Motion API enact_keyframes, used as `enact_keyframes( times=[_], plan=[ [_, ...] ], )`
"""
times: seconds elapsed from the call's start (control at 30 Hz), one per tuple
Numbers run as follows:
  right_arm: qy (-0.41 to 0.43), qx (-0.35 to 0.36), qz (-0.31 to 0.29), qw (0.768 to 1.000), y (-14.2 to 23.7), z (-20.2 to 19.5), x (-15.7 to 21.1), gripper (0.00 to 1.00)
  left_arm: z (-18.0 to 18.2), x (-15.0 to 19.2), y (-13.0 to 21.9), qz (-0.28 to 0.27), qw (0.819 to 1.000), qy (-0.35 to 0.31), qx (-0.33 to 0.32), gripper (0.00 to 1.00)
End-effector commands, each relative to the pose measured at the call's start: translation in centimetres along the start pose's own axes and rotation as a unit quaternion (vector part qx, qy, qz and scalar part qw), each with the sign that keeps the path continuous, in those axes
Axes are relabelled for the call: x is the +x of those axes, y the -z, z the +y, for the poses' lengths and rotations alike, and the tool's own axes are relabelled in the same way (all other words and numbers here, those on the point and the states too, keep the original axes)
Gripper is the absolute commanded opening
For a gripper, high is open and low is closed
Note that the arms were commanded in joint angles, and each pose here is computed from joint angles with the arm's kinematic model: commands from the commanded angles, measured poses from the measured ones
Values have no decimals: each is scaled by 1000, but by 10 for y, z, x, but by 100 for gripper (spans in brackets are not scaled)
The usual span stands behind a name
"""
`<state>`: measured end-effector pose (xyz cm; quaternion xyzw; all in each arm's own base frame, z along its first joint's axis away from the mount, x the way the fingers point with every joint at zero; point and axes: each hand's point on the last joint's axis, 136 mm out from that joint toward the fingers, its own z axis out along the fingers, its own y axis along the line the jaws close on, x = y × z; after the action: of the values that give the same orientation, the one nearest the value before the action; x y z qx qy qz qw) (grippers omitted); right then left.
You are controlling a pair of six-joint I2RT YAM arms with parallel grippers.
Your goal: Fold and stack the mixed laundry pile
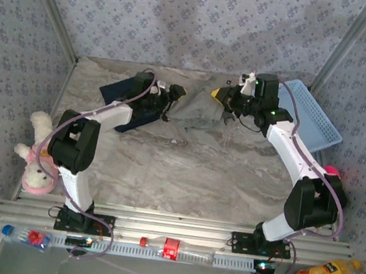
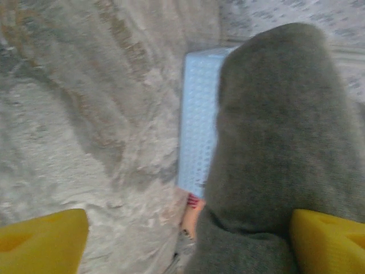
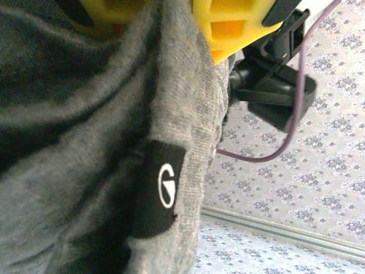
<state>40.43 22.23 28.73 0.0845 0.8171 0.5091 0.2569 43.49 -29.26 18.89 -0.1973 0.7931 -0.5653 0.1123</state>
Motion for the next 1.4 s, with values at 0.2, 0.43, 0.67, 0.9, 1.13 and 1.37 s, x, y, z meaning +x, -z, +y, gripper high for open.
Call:
enact_keyframes(
  times=[0.2,0.43,0.67,0.9,1.13,1.37],
  plan=[
    [22,-16,20,999,-24,6,7,0,-50,-25,44,-56,996,-42,61,24],
    [48,11,64,997,-95,-3,20,0,-11,-63,106,-114,988,-94,-48,0],
    [82,15,73,994,-170,7,37,0,15,-90,159,-150,971,-132,-128,0],
    [111,-1,65,992,-224,21,16,0,38,-89,177,-182,956,-151,-172,0],
    [110,-46,68,991,-271,24,2,0,67,-94,196,-236,926,-191,-224,1],
    [60,-49,80,994,-315,-27,11,3,131,-87,204,-244,908,-166,-296,37]
  ],
)
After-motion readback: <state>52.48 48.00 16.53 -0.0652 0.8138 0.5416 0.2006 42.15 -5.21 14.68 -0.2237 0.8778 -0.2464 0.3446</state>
